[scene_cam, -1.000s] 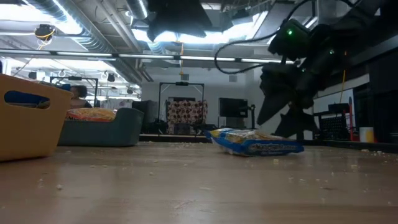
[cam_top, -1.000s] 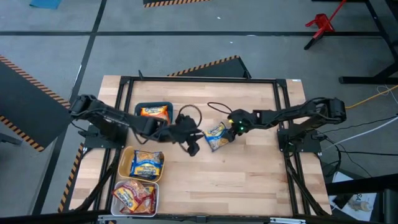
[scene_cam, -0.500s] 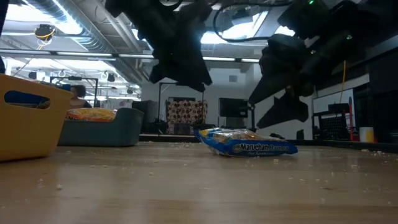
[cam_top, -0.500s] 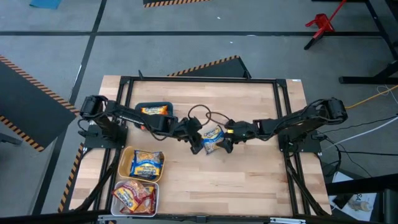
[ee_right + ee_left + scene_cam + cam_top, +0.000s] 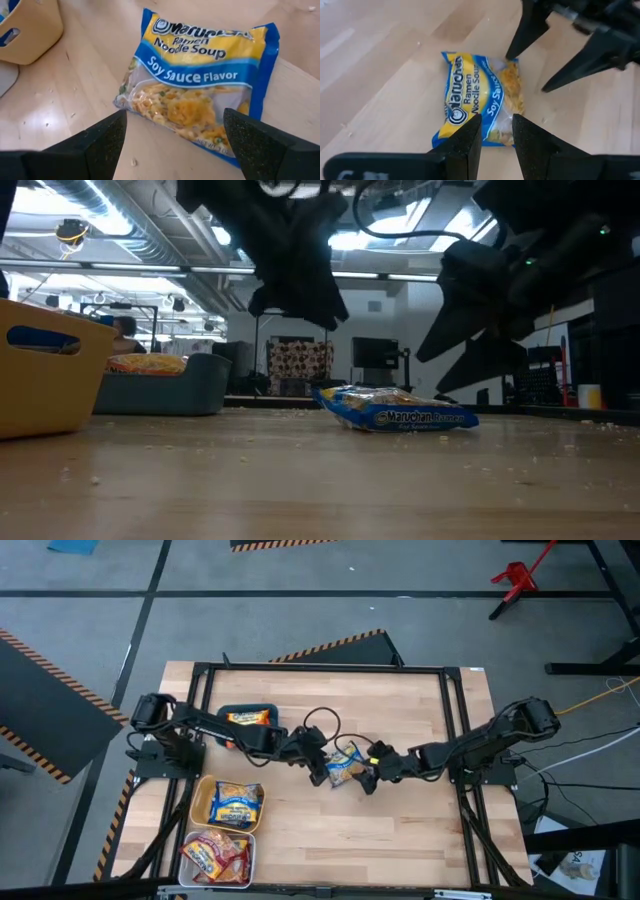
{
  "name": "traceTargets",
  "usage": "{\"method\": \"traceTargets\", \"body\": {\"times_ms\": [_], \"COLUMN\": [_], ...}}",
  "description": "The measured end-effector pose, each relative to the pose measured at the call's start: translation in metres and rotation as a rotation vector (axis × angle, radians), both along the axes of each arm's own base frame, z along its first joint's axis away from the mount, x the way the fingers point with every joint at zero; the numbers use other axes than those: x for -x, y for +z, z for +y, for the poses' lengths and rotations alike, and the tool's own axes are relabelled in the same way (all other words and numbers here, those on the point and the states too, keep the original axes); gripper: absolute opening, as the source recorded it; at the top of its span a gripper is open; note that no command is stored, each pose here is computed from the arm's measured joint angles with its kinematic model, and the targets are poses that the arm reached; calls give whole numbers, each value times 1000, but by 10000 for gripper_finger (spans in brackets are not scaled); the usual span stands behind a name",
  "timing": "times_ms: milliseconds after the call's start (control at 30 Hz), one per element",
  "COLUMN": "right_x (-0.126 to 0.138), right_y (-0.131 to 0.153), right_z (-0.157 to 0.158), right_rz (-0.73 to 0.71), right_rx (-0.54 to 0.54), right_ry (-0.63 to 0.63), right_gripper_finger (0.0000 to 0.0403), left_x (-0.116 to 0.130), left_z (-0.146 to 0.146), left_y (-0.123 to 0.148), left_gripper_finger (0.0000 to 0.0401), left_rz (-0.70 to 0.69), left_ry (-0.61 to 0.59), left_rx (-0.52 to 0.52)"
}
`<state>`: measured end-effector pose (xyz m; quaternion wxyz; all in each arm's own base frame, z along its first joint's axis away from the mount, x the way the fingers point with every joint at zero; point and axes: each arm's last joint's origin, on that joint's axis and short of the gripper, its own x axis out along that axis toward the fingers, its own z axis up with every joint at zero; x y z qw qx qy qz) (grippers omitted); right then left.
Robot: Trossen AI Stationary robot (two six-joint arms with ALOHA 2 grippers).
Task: Sort Maruchan noodles
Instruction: Put the blue noodle pack into the yellow bin
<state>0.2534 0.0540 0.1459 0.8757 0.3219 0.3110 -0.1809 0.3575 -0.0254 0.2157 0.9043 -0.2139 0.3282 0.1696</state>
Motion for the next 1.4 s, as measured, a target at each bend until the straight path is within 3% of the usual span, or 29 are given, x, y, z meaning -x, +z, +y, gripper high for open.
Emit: {"method": "traceTargets", "body": {"times_ms": [200, 433, 733, 933, 1400], "right_x": [1, 0, -6, -10, -12], "right_y": [0, -4, -29, -35, -43], "right_z": [1, 1, 3, 5, 4], "right_rz": [1, 25, 84, 73, 103], "right_rx": [12, 14, 5, -17, 104], "right_ry": [-9, 4, -6, 7, 56], "right_gripper_finger": [317, 317, 317, 317, 317], "left_x": [-3, -8, -24, -27, -32], "left_z": [17, 39, 47, 55, 65], "left_y": [-1, -8, -47, -55, -84], "left_gripper_finger": [125, 178, 238, 273, 283], "left_rz": [3, 0, 31, 24, 64], "left_ry": [-64, -24, -68, -54, -22], "left_rx": [8, -10, 124, 191, 361]}}
